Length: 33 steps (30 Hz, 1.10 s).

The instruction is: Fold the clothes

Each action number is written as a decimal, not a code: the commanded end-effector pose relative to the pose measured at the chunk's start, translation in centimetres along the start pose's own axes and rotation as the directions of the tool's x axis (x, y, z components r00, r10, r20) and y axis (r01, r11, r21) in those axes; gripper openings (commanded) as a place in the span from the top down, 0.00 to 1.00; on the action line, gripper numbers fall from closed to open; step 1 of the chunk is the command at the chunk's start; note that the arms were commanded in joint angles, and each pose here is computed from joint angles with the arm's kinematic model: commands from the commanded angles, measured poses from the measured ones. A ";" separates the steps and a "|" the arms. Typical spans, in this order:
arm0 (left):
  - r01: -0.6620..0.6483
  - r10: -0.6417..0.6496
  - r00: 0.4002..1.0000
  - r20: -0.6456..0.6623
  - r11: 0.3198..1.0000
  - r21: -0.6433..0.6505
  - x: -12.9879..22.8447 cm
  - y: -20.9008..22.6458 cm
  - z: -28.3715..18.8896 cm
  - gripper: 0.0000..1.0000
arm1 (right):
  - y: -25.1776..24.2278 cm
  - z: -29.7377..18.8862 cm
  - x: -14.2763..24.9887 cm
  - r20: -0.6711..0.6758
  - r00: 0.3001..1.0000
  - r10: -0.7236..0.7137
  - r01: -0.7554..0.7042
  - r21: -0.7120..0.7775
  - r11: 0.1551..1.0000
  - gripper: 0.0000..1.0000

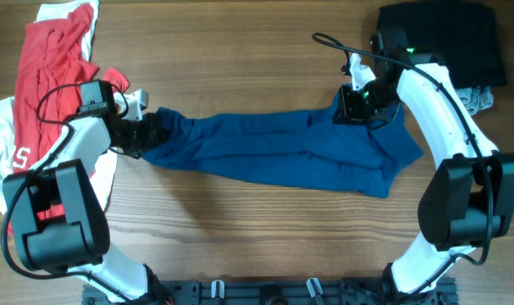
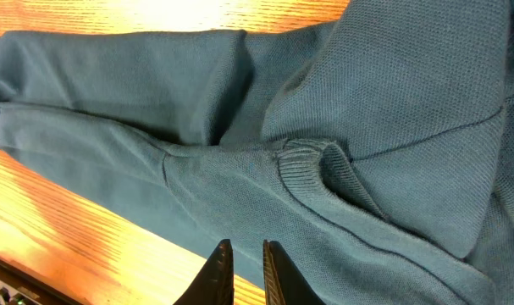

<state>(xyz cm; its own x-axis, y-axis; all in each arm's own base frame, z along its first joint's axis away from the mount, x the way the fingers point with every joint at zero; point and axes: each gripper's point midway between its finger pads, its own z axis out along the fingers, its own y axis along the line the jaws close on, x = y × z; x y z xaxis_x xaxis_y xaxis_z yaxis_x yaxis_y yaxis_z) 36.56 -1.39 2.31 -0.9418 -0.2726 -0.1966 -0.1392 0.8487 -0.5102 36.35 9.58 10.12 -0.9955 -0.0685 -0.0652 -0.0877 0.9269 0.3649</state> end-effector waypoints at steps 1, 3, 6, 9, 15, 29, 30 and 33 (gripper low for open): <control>0.028 -0.028 1.000 0.011 1.000 -0.002 -0.6 0.5 -0.2 0.80 | -0.1 -0.2 0.1 0.004 1.000 0.008 -0.008 0.010 1.000 0.87; 0.054 -0.053 0.997 0.050 0.999 -0.010 -2.2 1.3 -2.1 0.54 | -0.1 -0.2 0.1 0.003 1.000 0.009 -0.009 0.010 1.000 0.84; 0.049 -0.047 0.994 0.095 0.998 -0.025 -3.8 2.4 -4.2 0.34 | -0.1 -0.2 0.2 -0.001 1.000 0.015 -0.015 0.010 1.000 0.81; -0.062 0.066 0.994 0.085 0.997 -0.045 -3.5 3.5 -4.9 0.26 | -0.1 -0.2 0.3 -0.004 0.999 0.036 -0.036 0.010 0.999 0.79; -0.256 0.255 0.967 -0.026 0.960 -0.110 -1.7 4.9 -3.4 0.14 | -0.1 -0.2 0.4 -0.006 0.998 0.069 -0.069 0.010 0.998 0.76; -0.168 0.158 0.982 -0.105 0.981 -0.096 -0.1 7.1 0.5 0.96 | -0.1 -0.2 0.0 0.009 0.998 0.062 -0.062 0.009 0.998 0.75; -0.144 0.133 0.985 -0.108 0.985 -0.098 -0.1 7.1 0.3 0.96 | -0.1 -0.2 0.0 0.007 0.998 0.064 -0.064 0.009 0.998 0.75; -0.084 0.073 0.992 -0.105 0.991 -0.106 -0.4 7.1 -1.3 0.96 | 0.0 -0.2 0.3 -0.002 0.991 0.133 -0.133 0.007 0.991 0.78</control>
<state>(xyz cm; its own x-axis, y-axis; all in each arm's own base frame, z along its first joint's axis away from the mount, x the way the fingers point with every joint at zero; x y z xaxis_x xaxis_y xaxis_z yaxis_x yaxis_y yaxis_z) 36.65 4.49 0.20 -0.9704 -0.0847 -0.2264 0.0143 0.9149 -0.4035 36.24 9.57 10.08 -0.9993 -0.0097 -0.0371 -0.0227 0.9295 0.3680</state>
